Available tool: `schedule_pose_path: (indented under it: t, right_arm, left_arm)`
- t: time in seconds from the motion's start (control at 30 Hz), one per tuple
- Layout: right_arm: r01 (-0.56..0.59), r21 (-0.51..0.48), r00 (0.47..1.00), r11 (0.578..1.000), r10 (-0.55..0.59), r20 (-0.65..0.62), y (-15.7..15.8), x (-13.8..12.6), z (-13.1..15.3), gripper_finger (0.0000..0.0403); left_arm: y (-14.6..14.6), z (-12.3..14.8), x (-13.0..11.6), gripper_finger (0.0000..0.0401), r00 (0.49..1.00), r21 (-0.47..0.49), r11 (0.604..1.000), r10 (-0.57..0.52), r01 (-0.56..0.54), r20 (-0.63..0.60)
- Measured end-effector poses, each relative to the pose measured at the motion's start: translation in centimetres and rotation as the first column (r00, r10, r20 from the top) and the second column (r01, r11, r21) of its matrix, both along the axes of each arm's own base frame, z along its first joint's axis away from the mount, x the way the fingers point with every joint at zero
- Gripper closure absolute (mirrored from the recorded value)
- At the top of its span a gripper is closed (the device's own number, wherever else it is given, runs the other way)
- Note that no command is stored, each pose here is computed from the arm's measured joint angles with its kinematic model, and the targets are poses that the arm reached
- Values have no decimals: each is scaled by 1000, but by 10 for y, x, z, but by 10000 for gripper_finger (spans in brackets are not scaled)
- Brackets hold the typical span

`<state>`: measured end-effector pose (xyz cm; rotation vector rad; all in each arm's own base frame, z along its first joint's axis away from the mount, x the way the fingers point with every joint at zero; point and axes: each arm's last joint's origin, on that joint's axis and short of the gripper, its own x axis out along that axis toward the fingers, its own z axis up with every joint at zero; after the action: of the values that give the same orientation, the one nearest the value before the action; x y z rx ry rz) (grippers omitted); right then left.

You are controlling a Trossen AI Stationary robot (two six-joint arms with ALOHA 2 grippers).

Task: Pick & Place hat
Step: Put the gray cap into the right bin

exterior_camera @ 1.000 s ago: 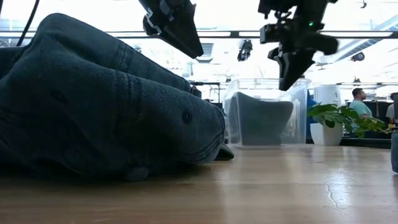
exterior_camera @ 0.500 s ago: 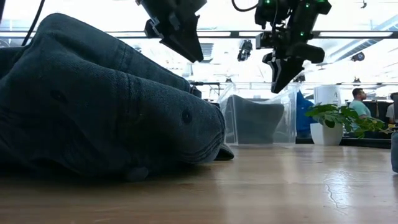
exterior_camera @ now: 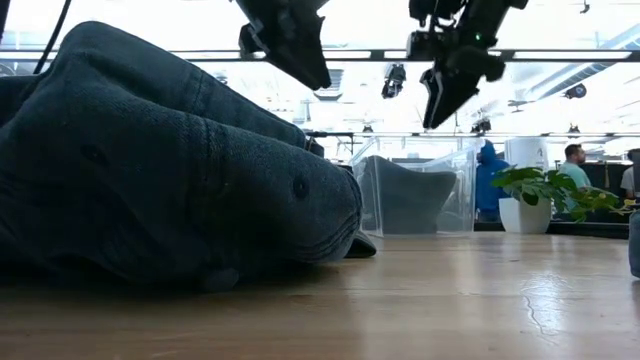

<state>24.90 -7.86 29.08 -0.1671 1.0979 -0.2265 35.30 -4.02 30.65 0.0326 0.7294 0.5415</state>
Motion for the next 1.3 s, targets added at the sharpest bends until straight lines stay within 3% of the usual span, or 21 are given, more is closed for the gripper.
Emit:
schedule_pose_path:
  t: [0.3,0.53,0.7,1.07,1.3]
  right_arm:
    - [202,160,961,966,-227,158,19,-5,34,218]
    - [272,323,937,907,-325,124,50,-1,28,218]
    - [314,392,918,865,-382,106,68,0,24,218]
    - [386,513,878,767,-476,52,105,-2,22,218]
    - [449,522,862,726,-506,-38,124,-11,17,218]
  left_arm:
    - [4,10,-22,259,979,-36,989,-148,144,-138]
    - [5,21,-53,259,960,-54,990,-141,132,-242]
    - [1,29,-72,259,963,-69,989,-145,132,-226]
    - [-1,-10,-113,259,972,-127,989,-95,69,-215]
    - [-10,-32,-132,259,985,-194,980,-70,38,-157]
